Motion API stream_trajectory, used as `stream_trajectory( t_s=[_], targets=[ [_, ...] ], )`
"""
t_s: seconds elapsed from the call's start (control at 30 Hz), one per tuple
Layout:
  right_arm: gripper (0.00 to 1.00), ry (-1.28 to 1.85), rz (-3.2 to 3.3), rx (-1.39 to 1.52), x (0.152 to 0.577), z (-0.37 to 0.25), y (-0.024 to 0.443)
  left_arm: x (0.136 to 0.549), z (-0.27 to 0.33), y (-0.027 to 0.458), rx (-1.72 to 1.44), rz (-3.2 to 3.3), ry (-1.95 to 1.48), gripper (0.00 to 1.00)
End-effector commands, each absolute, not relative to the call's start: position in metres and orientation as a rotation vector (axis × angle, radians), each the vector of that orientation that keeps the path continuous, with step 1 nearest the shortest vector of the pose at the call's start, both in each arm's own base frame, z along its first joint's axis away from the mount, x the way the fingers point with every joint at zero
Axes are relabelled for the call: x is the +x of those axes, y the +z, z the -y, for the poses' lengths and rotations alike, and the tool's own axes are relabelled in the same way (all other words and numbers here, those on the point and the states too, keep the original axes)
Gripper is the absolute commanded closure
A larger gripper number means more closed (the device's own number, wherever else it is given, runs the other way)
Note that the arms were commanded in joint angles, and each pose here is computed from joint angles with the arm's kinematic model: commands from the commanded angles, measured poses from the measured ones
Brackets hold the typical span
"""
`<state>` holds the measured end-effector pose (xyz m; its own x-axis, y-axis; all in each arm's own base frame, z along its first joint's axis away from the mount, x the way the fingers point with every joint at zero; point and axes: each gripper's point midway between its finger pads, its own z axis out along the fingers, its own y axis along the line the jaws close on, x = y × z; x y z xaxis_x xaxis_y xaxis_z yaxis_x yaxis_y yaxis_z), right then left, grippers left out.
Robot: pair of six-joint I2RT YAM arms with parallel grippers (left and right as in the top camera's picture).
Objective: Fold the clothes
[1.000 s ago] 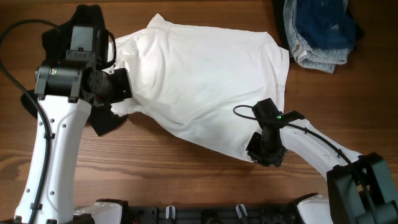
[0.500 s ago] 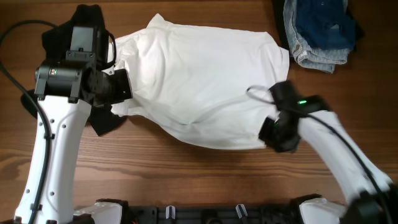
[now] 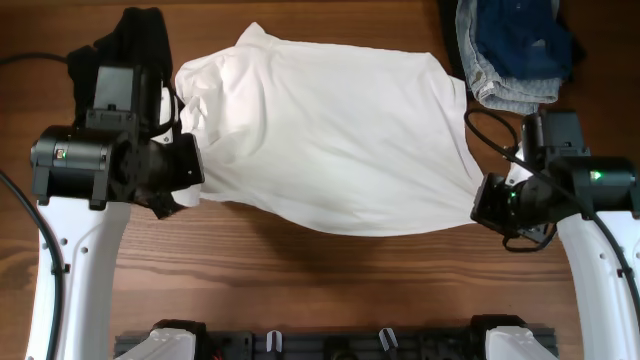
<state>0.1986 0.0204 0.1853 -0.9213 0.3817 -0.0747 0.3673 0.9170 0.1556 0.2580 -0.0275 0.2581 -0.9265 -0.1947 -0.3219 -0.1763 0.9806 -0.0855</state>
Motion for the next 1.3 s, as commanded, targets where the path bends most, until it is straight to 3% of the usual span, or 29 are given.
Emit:
stream_trajectory(
  t_s=[0.0, 0.47, 0.83, 1.27],
  targets=[
    [0.96, 0.172, -2.900, 0.534, 0.196, -0.013, 0.202, 0.246, 0.026, 0.269, -0.275, -2.754, -0.091, 0.96],
    [0.96, 0.078, -2.881, 0.638, 0.191, 0.017, 0.206, 0.238, 0.033, 0.279, -0.258, -2.722, -0.168, 0.96],
    [0.96, 0.059, -3.038, 0.596, 0.231, 0.021, 0.162, 0.295, 0.040, 0.233, -0.270, -2.834, -0.140, 0.96],
    [0.96, 0.058, -3.142, 0.592, 0.266, 0.025, 0.081, 0.371, 0.065, 0.138, -0.209, -2.950, -0.100, 0.96]
  ],
)
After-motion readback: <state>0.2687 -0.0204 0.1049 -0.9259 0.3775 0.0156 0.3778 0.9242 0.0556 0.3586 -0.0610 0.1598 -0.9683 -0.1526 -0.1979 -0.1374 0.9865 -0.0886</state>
